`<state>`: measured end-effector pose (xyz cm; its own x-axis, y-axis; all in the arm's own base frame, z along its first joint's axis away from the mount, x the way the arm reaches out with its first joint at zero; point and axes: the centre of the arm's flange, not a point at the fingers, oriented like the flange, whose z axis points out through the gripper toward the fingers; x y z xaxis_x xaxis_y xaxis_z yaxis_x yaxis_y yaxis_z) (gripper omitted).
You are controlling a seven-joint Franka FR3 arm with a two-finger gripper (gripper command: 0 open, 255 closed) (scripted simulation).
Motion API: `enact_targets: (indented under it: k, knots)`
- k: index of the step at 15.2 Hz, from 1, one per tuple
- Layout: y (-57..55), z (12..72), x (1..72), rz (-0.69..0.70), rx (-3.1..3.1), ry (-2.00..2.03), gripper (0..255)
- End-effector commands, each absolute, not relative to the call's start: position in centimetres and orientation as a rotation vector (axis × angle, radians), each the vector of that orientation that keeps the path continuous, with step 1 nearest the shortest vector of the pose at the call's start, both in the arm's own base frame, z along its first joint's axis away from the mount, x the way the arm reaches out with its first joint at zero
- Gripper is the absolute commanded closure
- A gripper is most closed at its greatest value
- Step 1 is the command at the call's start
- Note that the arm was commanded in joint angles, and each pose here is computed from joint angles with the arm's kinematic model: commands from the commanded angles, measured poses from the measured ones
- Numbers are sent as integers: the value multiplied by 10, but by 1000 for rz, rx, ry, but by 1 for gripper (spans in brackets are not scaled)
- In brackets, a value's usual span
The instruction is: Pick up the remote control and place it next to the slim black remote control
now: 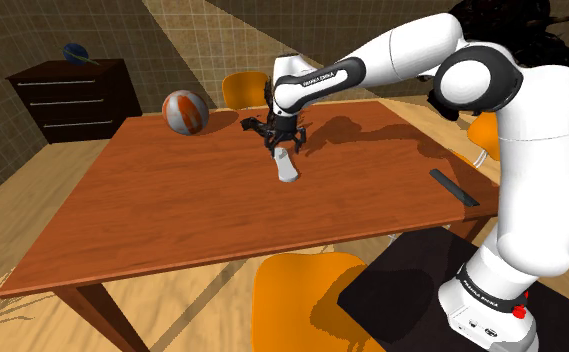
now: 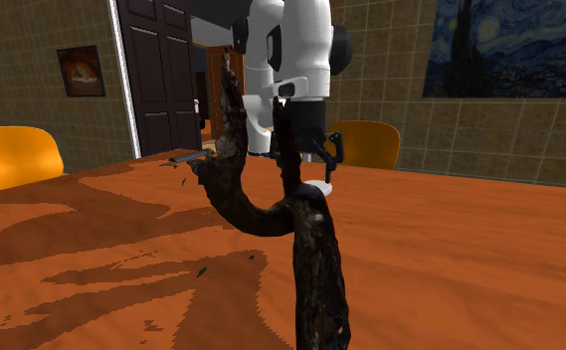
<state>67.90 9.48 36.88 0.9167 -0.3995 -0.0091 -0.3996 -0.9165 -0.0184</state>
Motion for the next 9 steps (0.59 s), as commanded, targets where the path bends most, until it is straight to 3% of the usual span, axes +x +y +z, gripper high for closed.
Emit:
enact_targets:
  k: [1,9]
  knots:
    - [96,358,683,7,-3056,641,0]
    - [97,334,683,7,-3056,641,0]
